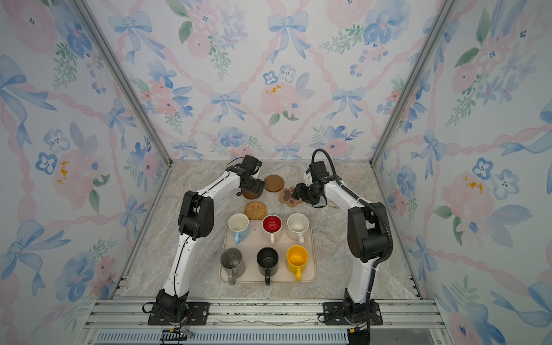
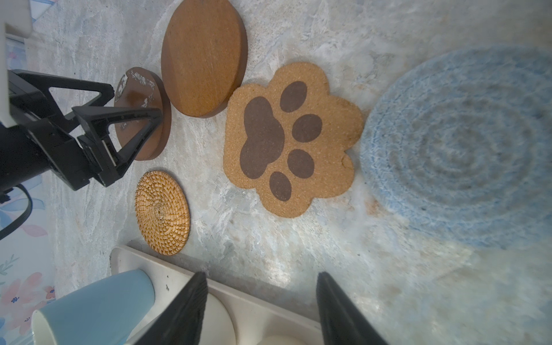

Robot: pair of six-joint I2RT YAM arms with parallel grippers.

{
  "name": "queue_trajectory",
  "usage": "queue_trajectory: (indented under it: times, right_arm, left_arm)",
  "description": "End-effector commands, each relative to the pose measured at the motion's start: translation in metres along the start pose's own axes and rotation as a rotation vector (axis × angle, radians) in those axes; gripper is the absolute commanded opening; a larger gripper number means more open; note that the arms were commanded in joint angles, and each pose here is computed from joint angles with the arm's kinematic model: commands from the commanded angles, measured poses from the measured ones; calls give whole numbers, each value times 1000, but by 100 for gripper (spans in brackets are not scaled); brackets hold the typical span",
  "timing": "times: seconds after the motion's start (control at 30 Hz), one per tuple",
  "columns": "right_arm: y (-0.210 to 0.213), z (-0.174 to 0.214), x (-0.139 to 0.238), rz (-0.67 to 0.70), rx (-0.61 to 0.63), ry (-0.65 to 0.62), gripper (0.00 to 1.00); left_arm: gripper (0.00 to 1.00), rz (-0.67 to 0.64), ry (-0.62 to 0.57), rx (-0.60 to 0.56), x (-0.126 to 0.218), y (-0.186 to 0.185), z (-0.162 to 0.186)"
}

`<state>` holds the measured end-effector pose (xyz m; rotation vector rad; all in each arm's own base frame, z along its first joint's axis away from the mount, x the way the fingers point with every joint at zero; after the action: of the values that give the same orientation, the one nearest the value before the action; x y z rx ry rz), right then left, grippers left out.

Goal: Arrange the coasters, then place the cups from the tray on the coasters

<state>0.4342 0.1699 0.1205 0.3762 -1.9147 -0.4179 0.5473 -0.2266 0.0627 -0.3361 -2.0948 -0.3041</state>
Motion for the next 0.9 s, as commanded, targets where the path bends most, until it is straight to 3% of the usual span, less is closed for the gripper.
queue_trajectory:
  times: [0.0,0.33,0.87]
  right_arm:
    - [3,1,9,4,17,-11,61]
    - [0,5,5,7,11,3,61]
    - [0,5,5,-1,4,3,61]
  left_arm:
    - [90,-8,72,-24,-18,-4,20]
    - [92,-3,92,-15,-25,-4,27]
    - [87,-37,180,54,-30,28,59]
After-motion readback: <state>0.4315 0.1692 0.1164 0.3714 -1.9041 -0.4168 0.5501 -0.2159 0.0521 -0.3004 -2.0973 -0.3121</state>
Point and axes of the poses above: each gripper's point midway between its finger pads, its own x axis back along the fingers, its own y axis along the line the jaws close on, z = x × y, the point moved 2 cm from there along x, back along the fingers, and after that the axes turned 2 degrees about x, right-handed, at the moved point
